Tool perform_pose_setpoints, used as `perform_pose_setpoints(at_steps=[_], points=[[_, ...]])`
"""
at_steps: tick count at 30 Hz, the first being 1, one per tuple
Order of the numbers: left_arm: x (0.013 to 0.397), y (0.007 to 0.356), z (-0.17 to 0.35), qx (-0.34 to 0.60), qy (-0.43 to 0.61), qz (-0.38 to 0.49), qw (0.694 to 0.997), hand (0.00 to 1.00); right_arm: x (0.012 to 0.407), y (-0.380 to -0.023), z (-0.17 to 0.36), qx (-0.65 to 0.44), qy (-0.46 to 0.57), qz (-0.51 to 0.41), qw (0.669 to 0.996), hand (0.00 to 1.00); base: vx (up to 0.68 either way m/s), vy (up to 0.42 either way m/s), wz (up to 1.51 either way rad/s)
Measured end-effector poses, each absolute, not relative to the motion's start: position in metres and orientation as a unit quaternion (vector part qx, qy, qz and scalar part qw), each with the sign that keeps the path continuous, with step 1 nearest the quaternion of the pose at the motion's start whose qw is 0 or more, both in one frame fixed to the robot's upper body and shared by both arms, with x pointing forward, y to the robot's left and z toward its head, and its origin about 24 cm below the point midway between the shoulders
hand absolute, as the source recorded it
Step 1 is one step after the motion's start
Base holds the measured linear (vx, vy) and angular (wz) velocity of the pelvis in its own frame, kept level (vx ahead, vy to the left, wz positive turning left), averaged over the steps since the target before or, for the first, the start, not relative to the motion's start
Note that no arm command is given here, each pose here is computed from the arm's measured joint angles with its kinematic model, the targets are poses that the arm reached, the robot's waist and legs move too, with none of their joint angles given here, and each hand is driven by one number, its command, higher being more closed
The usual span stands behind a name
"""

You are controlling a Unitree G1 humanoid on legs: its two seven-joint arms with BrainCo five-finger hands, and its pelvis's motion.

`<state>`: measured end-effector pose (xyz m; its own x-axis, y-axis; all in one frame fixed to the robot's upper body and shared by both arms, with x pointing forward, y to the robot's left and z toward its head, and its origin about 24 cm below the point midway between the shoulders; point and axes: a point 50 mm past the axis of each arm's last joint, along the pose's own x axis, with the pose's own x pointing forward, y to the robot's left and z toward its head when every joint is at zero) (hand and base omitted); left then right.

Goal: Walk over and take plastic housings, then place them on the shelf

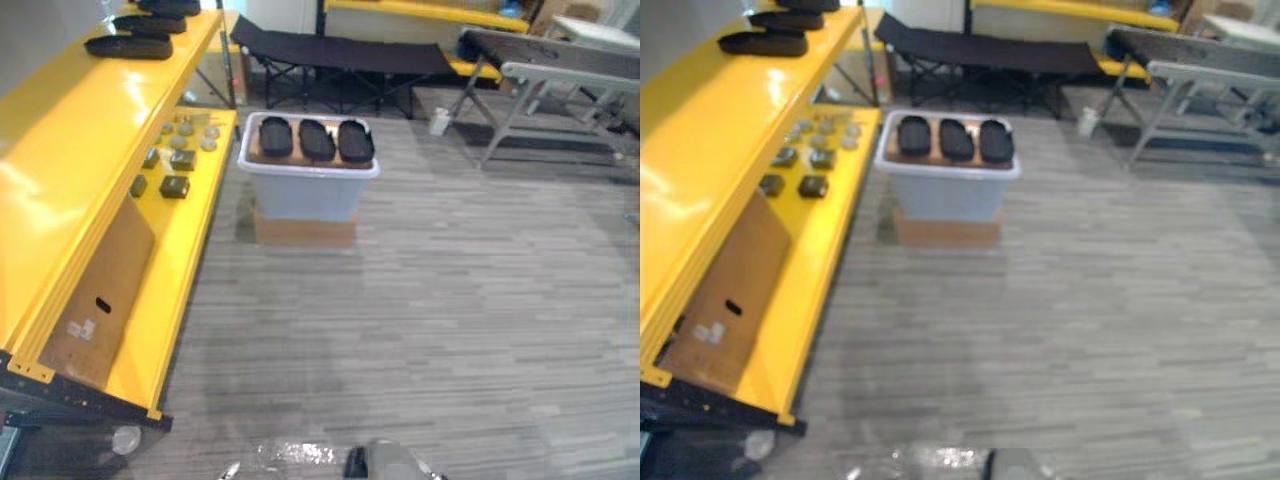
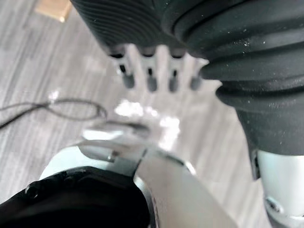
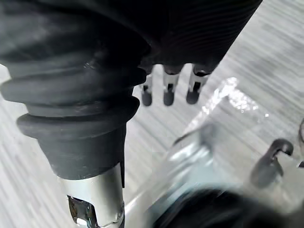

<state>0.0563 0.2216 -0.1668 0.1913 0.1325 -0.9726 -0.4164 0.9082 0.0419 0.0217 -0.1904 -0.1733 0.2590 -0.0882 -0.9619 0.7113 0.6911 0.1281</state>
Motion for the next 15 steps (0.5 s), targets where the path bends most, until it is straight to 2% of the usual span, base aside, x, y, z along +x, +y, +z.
perform_pose_setpoints(at_steps=[4,7,10,15], points=[[0.064,0.218,-0.166,-0.15,0.591,0.192,0.769,0.0,-0.01,-0.179,-0.175,0.28,0.591,-0.265,0.709,0.0,0.32,-0.174,0.28],[0.07,0.208,-0.166,-0.176,0.577,0.196,0.774,0.0,-0.023,-0.177,-0.175,0.282,0.604,-0.263,0.698,0.0,0.4,-0.258,0.28],[0.081,0.185,-0.165,-0.251,0.545,0.21,0.772,0.0,-0.014,-0.201,-0.172,0.256,0.588,-0.277,0.715,0.0,0.52,-0.325,0.07],[0.091,0.202,-0.159,-0.264,0.511,0.239,0.782,0.0,0.013,-0.22,-0.169,0.227,0.56,-0.289,0.742,0.0,0.48,-0.257,0.04]])
